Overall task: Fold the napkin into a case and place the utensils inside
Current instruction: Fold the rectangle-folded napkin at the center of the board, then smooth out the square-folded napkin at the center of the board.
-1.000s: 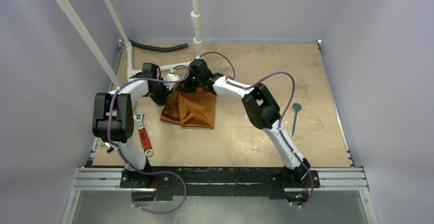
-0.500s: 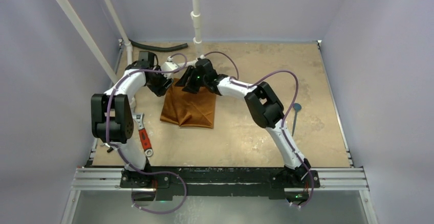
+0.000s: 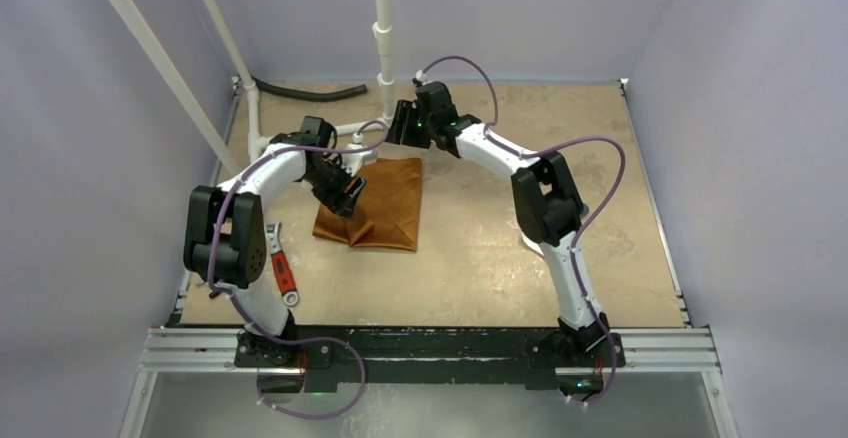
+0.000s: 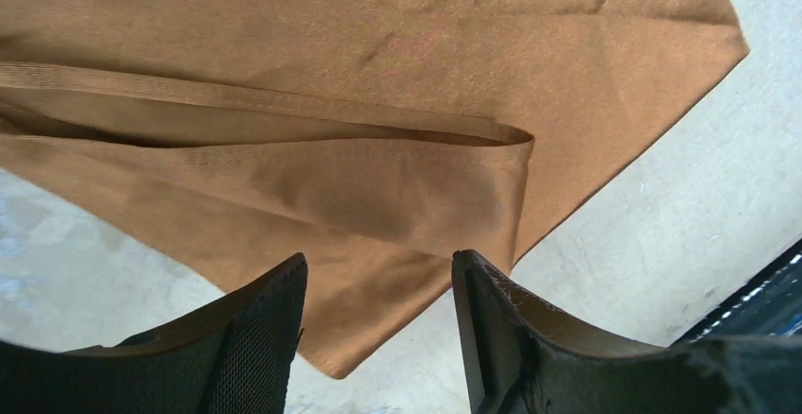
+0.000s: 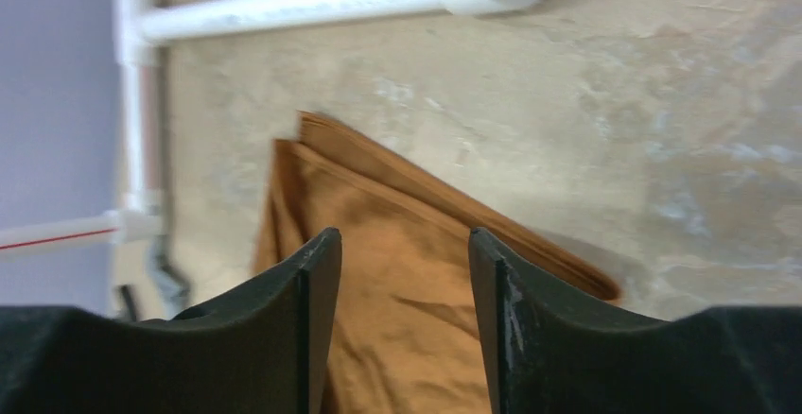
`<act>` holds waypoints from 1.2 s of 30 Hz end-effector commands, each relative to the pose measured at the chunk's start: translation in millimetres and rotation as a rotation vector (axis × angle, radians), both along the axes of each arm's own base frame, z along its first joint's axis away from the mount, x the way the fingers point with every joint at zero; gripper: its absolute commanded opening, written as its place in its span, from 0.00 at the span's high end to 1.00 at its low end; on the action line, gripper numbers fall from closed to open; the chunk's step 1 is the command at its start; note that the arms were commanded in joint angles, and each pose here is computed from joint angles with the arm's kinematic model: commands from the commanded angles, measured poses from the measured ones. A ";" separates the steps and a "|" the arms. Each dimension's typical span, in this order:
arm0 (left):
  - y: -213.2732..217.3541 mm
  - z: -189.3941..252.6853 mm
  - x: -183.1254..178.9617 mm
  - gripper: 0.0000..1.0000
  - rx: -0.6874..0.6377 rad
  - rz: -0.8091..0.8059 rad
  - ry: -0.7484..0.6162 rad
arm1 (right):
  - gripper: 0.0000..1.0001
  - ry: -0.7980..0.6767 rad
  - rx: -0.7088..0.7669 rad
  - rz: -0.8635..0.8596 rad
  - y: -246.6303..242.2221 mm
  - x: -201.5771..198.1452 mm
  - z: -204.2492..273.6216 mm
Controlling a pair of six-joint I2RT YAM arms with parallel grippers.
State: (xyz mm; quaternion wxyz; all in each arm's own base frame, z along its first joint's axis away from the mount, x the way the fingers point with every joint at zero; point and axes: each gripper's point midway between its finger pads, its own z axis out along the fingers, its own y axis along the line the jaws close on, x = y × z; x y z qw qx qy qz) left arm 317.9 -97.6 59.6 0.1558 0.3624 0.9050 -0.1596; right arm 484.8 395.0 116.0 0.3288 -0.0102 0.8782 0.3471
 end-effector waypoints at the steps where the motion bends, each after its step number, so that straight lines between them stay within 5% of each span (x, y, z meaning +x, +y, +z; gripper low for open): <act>1: -9.2 -4.1 1.3 0.42 -0.034 0.115 0.052 | 0.42 -0.060 -0.250 0.030 -22.1 -0.5 -33.4; 12: 0.8 -26.5 37.8 0.42 0.101 0.240 -0.035 | 0.36 -0.041 -0.435 -0.088 -64.6 -0.6 -64.4; 19: 16.9 -30.9 38.3 0.60 0.184 0.226 -0.084 | 0.34 -0.074 -0.459 -0.154 -88.4 -1.3 -49.5; 30: 13.8 4.5 50.6 0.90 0.149 0.191 -0.204 | 0.47 0.046 -0.071 -0.035 -75.4 -30.1 -55.1; 34: 17.1 8.4 50.7 0.90 0.153 0.201 -0.211 | 0.51 0.078 -0.028 0.001 -69.1 -34.4 -62.2; 36: 19.3 14.5 54.0 0.83 0.136 0.233 -0.215 | 0.52 0.084 -0.013 0.009 -66.3 -35.2 -62.6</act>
